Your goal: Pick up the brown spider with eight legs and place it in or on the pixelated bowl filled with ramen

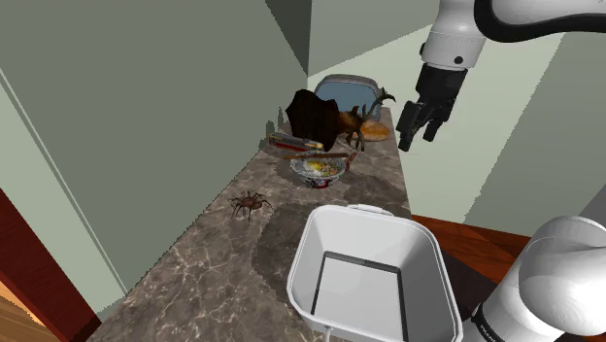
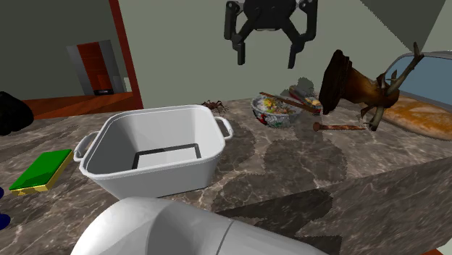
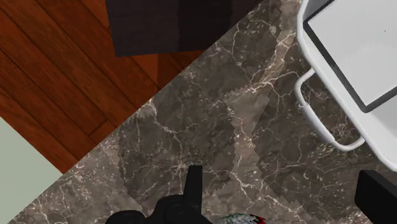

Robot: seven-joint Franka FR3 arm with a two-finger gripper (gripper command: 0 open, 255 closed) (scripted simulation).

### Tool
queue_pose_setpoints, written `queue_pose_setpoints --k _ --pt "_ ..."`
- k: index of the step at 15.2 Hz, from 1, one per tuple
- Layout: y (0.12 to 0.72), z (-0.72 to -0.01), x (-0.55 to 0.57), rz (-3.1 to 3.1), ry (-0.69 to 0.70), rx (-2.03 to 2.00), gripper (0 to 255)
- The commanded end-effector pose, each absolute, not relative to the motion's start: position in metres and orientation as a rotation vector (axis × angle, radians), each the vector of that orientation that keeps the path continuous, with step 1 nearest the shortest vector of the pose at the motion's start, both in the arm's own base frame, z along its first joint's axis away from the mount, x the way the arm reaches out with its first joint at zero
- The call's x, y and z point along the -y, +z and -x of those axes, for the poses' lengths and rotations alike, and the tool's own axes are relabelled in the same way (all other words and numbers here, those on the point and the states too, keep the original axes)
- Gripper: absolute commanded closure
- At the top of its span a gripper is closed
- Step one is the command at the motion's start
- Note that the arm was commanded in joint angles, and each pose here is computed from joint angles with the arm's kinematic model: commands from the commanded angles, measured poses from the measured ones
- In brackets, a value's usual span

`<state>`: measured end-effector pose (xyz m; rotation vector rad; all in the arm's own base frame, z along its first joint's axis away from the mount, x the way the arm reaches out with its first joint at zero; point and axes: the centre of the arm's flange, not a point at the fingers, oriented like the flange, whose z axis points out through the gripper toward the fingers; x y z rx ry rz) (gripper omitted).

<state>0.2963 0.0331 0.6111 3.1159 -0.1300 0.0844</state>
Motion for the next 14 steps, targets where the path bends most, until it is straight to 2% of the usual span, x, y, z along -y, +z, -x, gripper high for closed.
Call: queue_pose_setpoints --k 1,14 --pt "0.611 -0.296 -0.033 -3.116 0.084 0.130 0" --pt "0.543 -0.412 -0.145 -3.067 0.102 0.326 0"
